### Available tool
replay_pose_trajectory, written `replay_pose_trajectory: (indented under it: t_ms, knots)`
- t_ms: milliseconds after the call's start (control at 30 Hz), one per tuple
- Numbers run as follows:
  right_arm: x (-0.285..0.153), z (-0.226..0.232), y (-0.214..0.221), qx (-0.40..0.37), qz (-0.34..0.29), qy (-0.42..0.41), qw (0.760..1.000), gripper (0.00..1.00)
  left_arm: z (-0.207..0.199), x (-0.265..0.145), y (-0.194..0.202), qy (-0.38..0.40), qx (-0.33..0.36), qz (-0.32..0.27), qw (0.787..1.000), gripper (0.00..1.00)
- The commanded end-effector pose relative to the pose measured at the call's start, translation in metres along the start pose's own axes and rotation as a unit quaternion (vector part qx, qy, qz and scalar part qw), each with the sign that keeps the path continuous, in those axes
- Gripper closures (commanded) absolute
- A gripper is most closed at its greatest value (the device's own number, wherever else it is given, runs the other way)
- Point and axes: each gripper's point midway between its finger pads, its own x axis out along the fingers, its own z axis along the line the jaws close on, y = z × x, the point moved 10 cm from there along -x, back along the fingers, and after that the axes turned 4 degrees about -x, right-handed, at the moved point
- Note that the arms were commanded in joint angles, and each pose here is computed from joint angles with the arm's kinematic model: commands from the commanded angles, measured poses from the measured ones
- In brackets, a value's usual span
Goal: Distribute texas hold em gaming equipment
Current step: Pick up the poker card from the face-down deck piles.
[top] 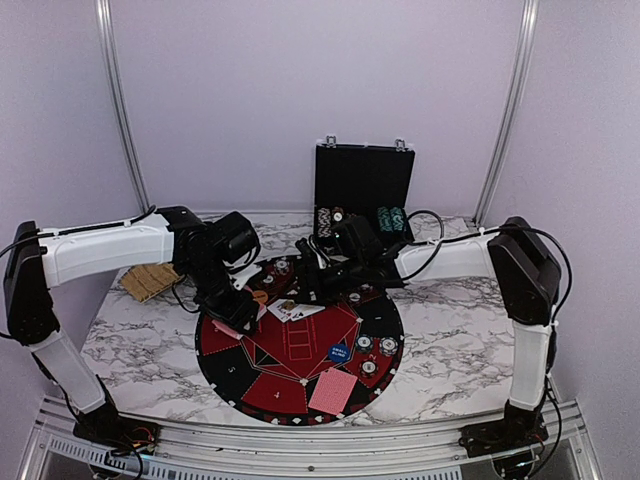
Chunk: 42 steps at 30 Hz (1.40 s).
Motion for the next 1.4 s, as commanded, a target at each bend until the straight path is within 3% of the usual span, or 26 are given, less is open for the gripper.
replay_pose_trajectory:
  t_ms: [0,433,1367]
  knots:
    - [-0.012,0.019,-0.012,0.002,-0.006,-0.09,0.996,0.29,-0.007,-0.008,-0.001,0.009,0.017,-0.011,1.0,0.59]
    - [0.004,0.027,0.001,0.011,0.038,-0.165,0.986,0.24,-0.016,-0.012,-0.002,0.014,0.033,-0.014,0.999,0.59]
    - [0.044,0.043,0.008,0.039,0.064,-0.215,0.974,0.21,-0.021,-0.016,-0.003,0.014,0.037,-0.018,0.999,0.59]
